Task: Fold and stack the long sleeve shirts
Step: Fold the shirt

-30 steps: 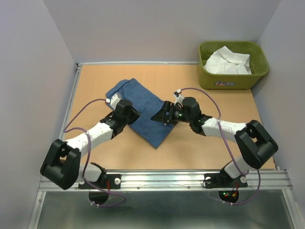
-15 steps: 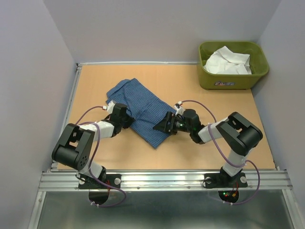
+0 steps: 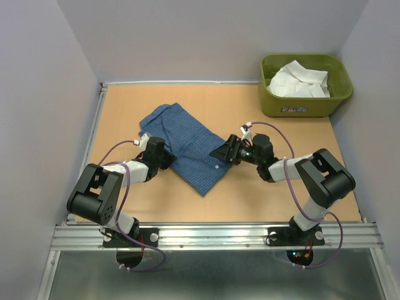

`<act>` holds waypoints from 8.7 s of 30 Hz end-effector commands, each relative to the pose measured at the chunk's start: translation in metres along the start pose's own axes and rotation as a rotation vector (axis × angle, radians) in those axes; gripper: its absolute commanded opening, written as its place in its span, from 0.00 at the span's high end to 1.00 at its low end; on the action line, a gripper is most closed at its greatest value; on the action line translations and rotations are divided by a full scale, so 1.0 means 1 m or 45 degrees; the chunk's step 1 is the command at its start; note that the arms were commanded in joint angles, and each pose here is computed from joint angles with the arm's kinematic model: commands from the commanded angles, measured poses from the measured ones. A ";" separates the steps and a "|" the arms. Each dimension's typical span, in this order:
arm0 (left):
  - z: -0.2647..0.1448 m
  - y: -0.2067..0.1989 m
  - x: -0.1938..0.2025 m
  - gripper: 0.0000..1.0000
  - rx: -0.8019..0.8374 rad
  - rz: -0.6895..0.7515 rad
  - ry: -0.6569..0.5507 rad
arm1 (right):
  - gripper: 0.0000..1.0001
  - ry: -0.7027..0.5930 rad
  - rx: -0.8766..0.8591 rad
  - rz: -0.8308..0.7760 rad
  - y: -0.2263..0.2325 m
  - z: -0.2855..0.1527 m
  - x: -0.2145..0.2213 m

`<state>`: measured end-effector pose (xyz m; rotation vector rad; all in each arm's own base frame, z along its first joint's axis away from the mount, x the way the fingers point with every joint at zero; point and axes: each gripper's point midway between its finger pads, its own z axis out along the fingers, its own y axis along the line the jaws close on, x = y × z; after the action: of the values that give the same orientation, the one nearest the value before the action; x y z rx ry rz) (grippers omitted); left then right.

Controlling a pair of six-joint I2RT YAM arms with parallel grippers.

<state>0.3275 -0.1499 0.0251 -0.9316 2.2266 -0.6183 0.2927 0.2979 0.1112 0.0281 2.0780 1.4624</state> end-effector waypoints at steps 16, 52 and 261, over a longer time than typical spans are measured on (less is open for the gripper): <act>-0.014 0.018 0.002 0.81 -0.056 0.034 0.005 | 0.05 -0.141 -0.111 -0.014 -0.010 -0.013 -0.038; -0.022 0.010 0.002 0.82 -0.025 0.051 0.022 | 0.05 -0.181 -0.188 -0.007 -0.030 0.057 -0.112; -0.102 -0.156 0.209 1.00 0.246 1.735 -0.008 | 0.01 -0.115 0.444 0.286 -0.063 -0.049 -0.038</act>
<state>0.2128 -0.3828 0.0944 0.7793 2.1502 -0.0578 0.3167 0.1994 0.0721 0.5003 2.3695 0.9817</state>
